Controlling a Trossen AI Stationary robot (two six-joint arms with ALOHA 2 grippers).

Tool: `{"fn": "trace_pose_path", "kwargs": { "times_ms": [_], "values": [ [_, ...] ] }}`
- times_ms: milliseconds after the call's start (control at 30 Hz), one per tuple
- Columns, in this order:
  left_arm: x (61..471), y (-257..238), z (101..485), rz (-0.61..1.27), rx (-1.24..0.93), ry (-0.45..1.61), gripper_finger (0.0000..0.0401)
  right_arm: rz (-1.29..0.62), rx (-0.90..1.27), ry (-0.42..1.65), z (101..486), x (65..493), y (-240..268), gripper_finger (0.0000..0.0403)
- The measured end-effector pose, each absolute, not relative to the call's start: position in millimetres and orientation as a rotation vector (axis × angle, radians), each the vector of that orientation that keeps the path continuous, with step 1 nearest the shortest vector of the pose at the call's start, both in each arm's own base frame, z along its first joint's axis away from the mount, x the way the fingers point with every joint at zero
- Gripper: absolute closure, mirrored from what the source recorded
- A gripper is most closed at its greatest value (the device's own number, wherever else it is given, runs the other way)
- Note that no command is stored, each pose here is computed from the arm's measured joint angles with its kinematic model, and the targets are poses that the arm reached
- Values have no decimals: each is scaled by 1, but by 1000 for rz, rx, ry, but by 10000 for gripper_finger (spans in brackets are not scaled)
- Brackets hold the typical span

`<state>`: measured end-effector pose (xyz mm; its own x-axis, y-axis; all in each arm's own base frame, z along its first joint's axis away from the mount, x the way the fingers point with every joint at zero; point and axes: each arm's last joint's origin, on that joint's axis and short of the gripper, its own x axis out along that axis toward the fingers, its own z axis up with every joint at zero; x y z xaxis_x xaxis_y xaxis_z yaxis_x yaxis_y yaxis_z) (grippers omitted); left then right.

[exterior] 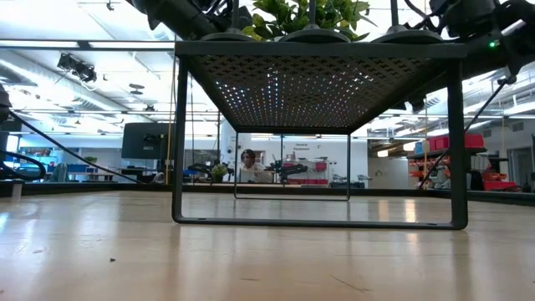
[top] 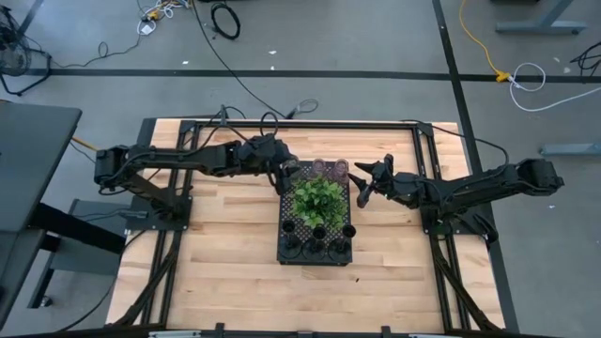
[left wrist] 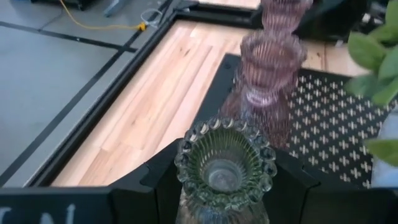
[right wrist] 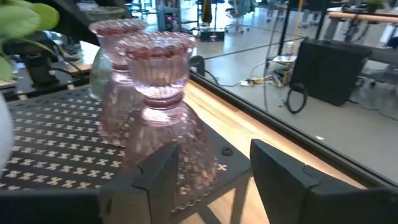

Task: Pick & Place candle stick holders
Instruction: Align the green glass candle holder with the other glass candle holders on the shelf

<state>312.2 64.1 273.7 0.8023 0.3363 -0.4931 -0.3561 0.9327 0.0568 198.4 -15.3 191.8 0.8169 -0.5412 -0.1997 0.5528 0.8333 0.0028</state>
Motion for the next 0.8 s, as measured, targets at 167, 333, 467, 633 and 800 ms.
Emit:
{"fn": "trace_pose_path", "kwargs": {
  "times_ms": [167, 333, 467, 633, 800],
  "values": [
    [314, 65, 278, 378, -36, 474, 216, -551, 70, 191, 192, 199, -14, 202],
    [314, 65, 277, 377, -35, 479, 216, -551, 70, 192, 192, 199, -15, 202],
    [314, 65, 277, 377, -35, 482, 216, -551, 70, 190, 192, 199, -15, 202],
    [313, 65, 276, 378, -36, 492, 216, -550, 56, 194, 192, 199, -14, 202],
    [312, 65, 274, 412, -18, 520, 212, -548, 45, 197, 192, 199, -14, 202]
  ]
}}
